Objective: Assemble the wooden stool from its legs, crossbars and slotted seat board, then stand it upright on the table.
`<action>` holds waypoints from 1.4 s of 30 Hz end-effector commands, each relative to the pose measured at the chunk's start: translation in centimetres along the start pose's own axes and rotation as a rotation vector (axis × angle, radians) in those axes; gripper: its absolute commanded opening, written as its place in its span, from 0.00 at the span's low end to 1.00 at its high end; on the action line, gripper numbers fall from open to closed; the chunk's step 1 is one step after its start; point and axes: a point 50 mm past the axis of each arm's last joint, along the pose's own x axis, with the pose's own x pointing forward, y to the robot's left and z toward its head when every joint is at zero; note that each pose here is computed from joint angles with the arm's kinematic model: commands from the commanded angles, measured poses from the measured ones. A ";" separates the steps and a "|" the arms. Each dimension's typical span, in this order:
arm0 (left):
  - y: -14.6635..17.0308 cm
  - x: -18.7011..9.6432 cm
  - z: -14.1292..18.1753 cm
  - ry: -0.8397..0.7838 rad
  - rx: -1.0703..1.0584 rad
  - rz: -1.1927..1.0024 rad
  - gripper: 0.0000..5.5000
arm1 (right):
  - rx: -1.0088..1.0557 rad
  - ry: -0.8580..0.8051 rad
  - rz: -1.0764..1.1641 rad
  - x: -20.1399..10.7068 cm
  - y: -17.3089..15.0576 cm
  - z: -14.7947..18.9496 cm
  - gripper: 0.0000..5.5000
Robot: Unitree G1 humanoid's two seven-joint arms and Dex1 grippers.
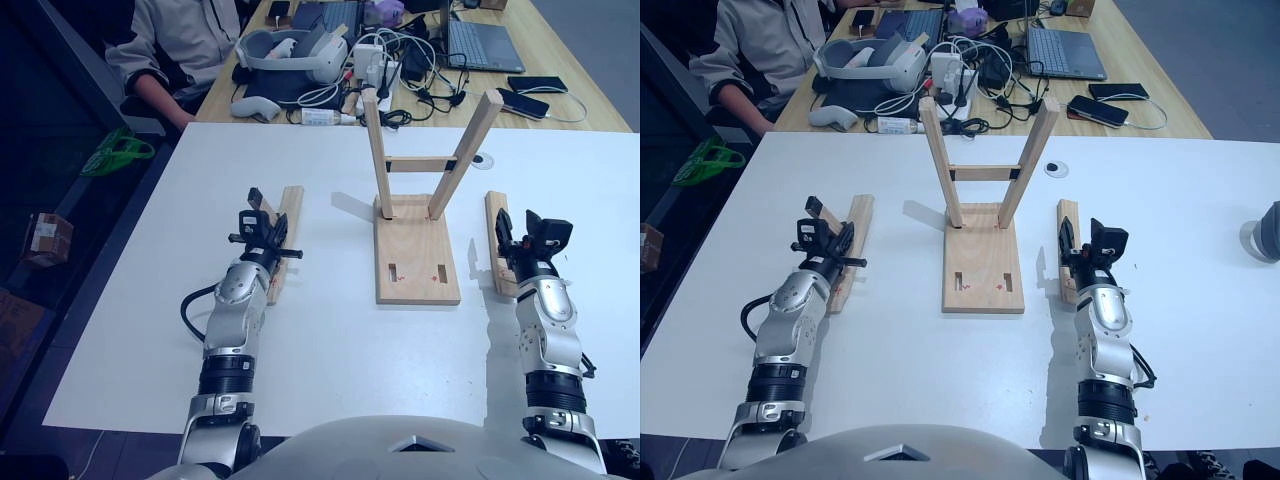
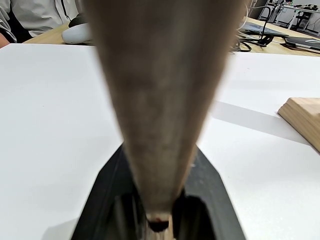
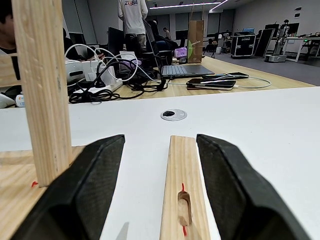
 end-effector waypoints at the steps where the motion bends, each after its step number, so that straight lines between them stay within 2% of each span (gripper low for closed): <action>1: 0.0 0.3 0.7 -0.032 0.009 -0.007 0.11 | 0.004 0.005 -0.006 0.2 -0.1 0.0 0.49; 26: -0.4 0.2 0.6 -0.017 0.028 -0.031 0.11 | 0.009 0.015 -0.001 0.3 -0.1 -0.1 0.49; 42: 0.7 0.4 0.7 -0.010 -0.026 0.027 0.11 | 0.008 0.020 -0.004 0.3 -0.1 -0.2 0.49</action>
